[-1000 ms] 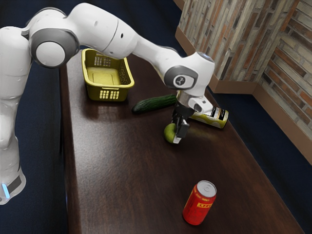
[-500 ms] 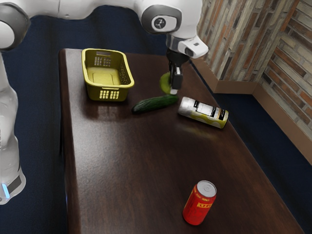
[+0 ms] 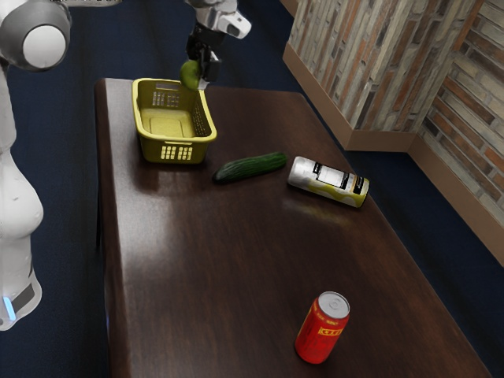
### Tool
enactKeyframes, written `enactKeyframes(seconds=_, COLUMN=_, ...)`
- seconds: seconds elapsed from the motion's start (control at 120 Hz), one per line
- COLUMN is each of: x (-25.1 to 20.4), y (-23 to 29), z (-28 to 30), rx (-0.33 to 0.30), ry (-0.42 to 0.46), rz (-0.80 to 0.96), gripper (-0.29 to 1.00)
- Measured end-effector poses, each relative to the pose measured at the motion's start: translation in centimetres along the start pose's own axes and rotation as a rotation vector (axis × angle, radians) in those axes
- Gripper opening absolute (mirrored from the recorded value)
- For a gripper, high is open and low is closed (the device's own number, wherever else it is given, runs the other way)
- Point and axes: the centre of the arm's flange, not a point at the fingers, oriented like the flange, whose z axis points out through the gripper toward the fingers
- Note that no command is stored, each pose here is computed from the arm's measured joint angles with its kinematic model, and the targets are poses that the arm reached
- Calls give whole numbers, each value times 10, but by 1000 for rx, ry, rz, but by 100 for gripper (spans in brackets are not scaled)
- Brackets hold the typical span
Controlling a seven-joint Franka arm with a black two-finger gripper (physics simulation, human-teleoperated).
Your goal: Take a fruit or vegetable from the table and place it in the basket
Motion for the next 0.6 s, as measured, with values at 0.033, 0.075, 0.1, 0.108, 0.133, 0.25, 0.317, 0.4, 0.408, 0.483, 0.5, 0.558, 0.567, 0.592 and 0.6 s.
enactKeyframes(seconds=0.033, x=4, y=-10, z=12, rx=-10, ry=-11, rz=-5, gripper=39)
enactKeyframes(seconds=0.075, x=8, y=-23, z=26, rx=-21, ry=-24, rz=-12, gripper=39)
enactKeyframes(seconds=0.1, x=9, y=-30, z=34, rx=-28, ry=-29, rz=-17, gripper=39)
enactKeyframes(seconds=0.108, x=9, y=-32, z=36, rx=-31, ry=-30, rz=-18, gripper=39)
enactKeyframes(seconds=0.133, x=10, y=-38, z=43, rx=-36, ry=-32, rz=-22, gripper=38)
enactKeyframes(seconds=0.25, x=11, y=-48, z=61, rx=-51, ry=-34, rz=-10, gripper=39)
enactKeyframes(seconds=0.317, x=17, y=-36, z=74, rx=-57, ry=-43, rz=28, gripper=39)
enactKeyframes(seconds=0.4, x=28, y=-15, z=77, rx=-58, ry=-33, rz=84, gripper=48)
enactKeyframes(seconds=0.408, x=29, y=-13, z=77, rx=-60, ry=-32, rz=89, gripper=50)
enactKeyframes(seconds=0.483, x=34, y=-3, z=76, rx=-68, ry=-20, rz=121, gripper=59)
enactKeyframes(seconds=0.5, x=34, y=-2, z=76, rx=-69, ry=-18, rz=125, gripper=60)
enactKeyframes(seconds=0.558, x=34, y=-5, z=76, rx=-74, ry=-12, rz=130, gripper=64)
enactKeyframes(seconds=0.567, x=34, y=-6, z=76, rx=-74, ry=-12, rz=131, gripper=64)
enactKeyframes(seconds=0.592, x=33, y=-8, z=76, rx=-75, ry=-10, rz=131, gripper=65)
enactKeyframes(seconds=0.6, x=33, y=-8, z=76, rx=-76, ry=-9, rz=131, gripper=65)
